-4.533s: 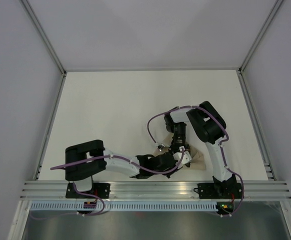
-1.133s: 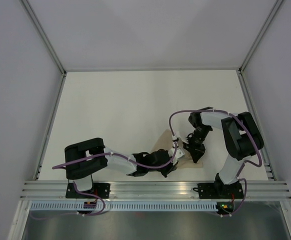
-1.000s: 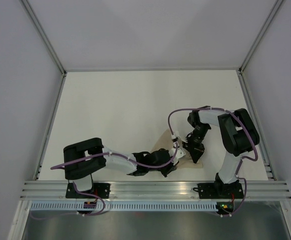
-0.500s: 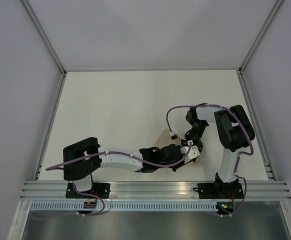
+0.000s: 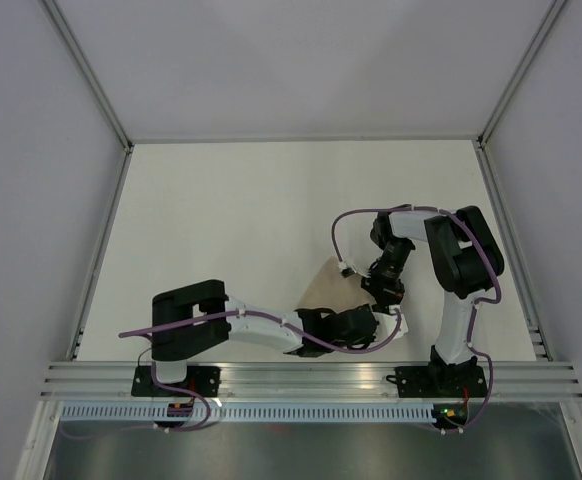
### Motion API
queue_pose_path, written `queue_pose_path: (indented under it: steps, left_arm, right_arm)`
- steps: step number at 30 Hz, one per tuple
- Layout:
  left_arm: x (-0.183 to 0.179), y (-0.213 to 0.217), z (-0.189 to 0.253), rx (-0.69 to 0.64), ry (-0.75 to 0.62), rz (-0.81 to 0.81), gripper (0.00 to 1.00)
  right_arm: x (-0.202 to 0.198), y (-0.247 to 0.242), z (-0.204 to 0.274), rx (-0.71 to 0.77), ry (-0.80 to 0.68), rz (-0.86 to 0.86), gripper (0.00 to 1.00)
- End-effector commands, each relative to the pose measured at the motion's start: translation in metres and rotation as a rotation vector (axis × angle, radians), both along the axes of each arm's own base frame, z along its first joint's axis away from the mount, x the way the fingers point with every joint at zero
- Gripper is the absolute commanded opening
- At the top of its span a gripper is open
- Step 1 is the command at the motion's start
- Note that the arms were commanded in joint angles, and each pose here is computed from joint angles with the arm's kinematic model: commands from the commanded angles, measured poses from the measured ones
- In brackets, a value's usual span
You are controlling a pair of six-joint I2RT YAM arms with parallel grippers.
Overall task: Fold the napkin, place the utensils inside, and roll it up
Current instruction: Roll the napkin at the center of the board.
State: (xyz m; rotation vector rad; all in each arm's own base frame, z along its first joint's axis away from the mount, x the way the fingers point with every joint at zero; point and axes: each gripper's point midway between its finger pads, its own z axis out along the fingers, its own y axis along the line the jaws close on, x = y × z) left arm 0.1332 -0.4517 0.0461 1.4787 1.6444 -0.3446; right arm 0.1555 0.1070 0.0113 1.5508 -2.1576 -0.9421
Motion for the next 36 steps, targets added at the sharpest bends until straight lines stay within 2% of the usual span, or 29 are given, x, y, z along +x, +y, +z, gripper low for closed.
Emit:
queue_pose_path:
  steps: [1, 11, 12, 13, 22, 33, 34, 36]
  left_arm:
    - [0.006, 0.000, -0.003, 0.032, -0.092, -0.008, 0.38]
    - [-0.012, -0.002, -0.010, 0.028, -0.025, -0.072, 0.41]
    - [-0.014, -0.001, -0.013, 0.031, -0.015, -0.080, 0.48]
    - [-0.015, -0.001, -0.016, 0.031, -0.009, -0.083, 0.49]
    - [-0.010, 0.001, -0.027, 0.049, -0.016, -0.055, 0.50]
    - [0.005, 0.013, -0.047, 0.106, -0.055, 0.020, 0.45]
    - [0.005, 0.015, -0.050, 0.117, -0.051, 0.019, 0.44]
    - [0.003, 0.017, -0.053, 0.121, -0.040, 0.017, 0.34]
  right_arm:
    - [0.022, 0.007, -0.011, 0.036, -0.084, 0.002, 0.10]
    - [0.027, 0.008, -0.012, 0.026, -0.094, -0.013, 0.10]
    - [0.027, 0.007, -0.012, 0.026, -0.091, -0.018, 0.10]
    - [0.028, 0.008, -0.012, 0.026, -0.095, -0.019, 0.10]
    - [0.029, 0.009, -0.014, 0.021, -0.086, -0.025, 0.09]
    - [0.028, 0.009, -0.017, 0.020, -0.078, -0.029, 0.09]
    - [0.029, 0.010, -0.016, 0.022, -0.081, -0.031, 0.08]
    - [0.029, 0.010, -0.016, 0.021, -0.079, -0.034, 0.09]
